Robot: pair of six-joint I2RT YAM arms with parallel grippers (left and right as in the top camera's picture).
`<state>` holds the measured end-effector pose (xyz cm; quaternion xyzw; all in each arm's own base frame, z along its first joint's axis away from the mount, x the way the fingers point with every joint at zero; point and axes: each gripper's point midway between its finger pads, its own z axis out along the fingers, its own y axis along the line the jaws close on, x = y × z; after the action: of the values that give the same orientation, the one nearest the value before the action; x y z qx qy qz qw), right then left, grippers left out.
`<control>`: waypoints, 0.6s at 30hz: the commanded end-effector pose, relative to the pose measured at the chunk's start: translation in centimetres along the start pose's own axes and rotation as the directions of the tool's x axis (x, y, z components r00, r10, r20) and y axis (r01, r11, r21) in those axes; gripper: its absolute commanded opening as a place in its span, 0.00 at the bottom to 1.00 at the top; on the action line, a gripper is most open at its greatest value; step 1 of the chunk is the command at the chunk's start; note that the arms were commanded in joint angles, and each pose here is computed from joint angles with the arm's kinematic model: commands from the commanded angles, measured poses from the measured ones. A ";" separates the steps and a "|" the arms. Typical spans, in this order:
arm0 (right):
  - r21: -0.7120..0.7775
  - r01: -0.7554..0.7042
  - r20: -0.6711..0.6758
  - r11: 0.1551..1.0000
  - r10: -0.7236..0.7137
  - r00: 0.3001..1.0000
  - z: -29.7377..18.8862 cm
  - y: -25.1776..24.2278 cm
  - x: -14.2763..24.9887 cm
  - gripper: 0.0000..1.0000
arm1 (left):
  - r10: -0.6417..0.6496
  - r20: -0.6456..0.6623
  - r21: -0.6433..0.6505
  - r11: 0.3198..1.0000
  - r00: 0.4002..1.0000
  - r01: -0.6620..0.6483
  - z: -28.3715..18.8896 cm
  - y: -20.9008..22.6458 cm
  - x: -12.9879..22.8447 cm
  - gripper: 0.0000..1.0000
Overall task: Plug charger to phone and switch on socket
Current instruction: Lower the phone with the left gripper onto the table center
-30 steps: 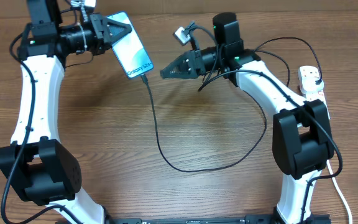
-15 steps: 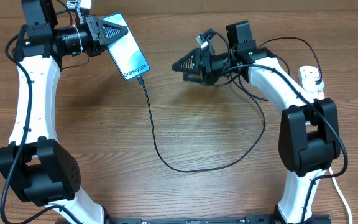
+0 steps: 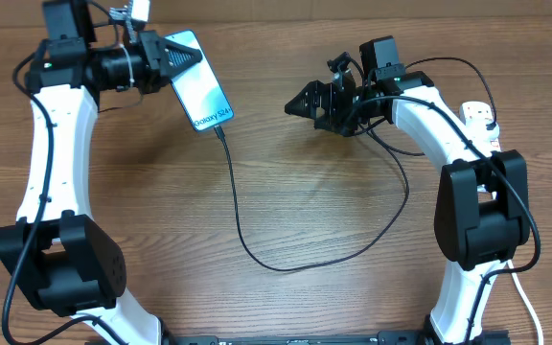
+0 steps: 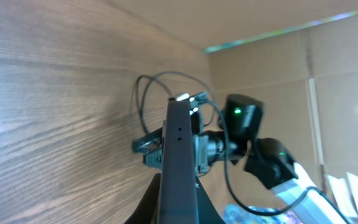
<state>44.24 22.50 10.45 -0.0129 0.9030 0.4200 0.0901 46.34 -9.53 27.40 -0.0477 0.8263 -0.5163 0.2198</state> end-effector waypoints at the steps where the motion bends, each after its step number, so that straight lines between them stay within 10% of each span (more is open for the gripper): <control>1: 0.089 0.010 0.045 0.996 -0.014 0.999 -0.4 -1.2 -1.0 1.00 | 0.041 -0.013 -0.069 0.997 0.999 -0.042 1.5 0.0 0.8 0.04; 18: 0.274 -0.097 0.135 0.957 0.062 0.989 -1.2 -4.5 -2.1 1.00 | -0.064 -0.225 -0.209 0.978 0.972 0.016 11.7 5.6 6.7 0.04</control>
<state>45.45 19.53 7.93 0.0423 0.9404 0.3191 0.1099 45.92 -18.00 19.18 -0.0217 0.8875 -0.4392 0.1376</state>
